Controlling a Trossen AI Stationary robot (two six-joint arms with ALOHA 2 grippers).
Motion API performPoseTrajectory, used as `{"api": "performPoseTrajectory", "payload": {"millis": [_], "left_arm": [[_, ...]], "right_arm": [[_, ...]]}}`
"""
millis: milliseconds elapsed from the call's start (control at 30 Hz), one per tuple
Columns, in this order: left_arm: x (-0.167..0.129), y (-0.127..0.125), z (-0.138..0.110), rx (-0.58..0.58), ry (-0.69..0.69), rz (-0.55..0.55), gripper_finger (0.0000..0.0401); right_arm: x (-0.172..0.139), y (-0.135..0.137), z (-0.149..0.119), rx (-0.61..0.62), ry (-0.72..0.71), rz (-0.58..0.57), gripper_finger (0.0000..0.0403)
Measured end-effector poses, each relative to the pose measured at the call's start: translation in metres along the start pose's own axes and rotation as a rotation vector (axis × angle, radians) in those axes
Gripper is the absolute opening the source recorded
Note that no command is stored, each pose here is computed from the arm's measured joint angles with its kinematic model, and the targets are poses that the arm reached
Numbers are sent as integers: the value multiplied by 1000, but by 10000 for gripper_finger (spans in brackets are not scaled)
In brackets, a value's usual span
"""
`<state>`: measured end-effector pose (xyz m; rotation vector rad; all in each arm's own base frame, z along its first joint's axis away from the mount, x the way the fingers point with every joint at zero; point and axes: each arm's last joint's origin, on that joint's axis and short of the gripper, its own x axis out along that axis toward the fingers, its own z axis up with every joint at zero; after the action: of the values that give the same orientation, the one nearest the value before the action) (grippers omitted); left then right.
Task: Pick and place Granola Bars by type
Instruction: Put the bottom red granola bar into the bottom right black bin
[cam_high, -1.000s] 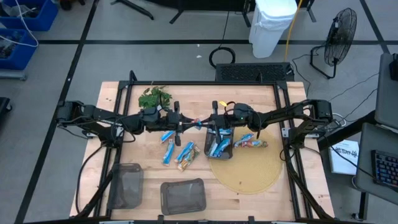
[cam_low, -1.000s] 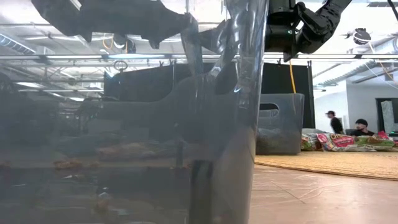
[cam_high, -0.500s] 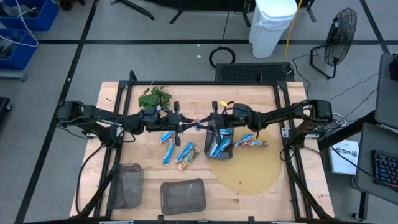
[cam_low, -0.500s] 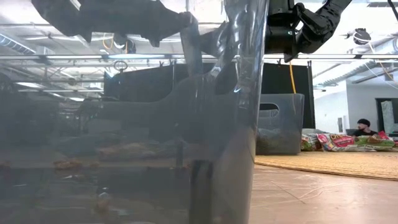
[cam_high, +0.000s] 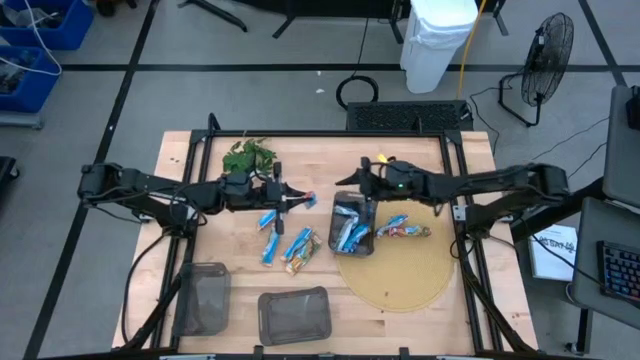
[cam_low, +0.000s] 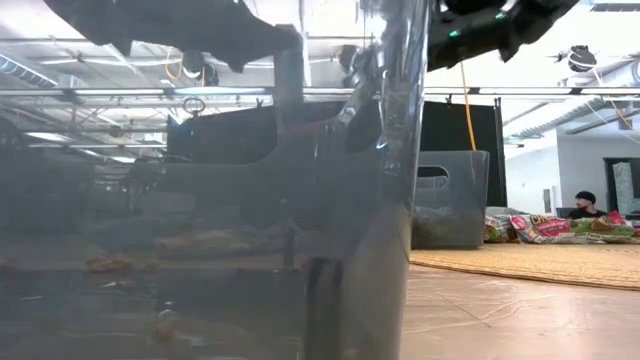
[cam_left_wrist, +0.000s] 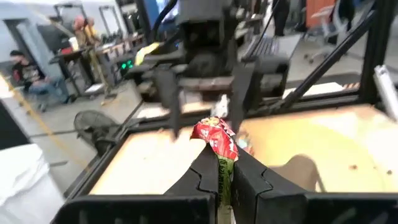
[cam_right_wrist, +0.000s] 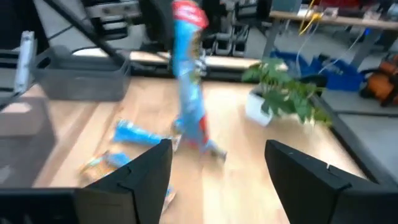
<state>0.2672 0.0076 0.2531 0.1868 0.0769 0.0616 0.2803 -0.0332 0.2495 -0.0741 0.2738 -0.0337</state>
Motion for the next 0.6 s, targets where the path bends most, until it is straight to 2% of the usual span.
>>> {"api": "performPoseTrajectory", "payload": {"millis": [300, 600], "left_arm": [[-18, -8, 5, 20, 8, 22, 17], [-49, -7, -7, -26, -49, 79, 17]], "right_arm": [[-61, 10, -23, 39, -102, -4, 234], [-103, 12, -62, 63, -213, -159, 228]]}}
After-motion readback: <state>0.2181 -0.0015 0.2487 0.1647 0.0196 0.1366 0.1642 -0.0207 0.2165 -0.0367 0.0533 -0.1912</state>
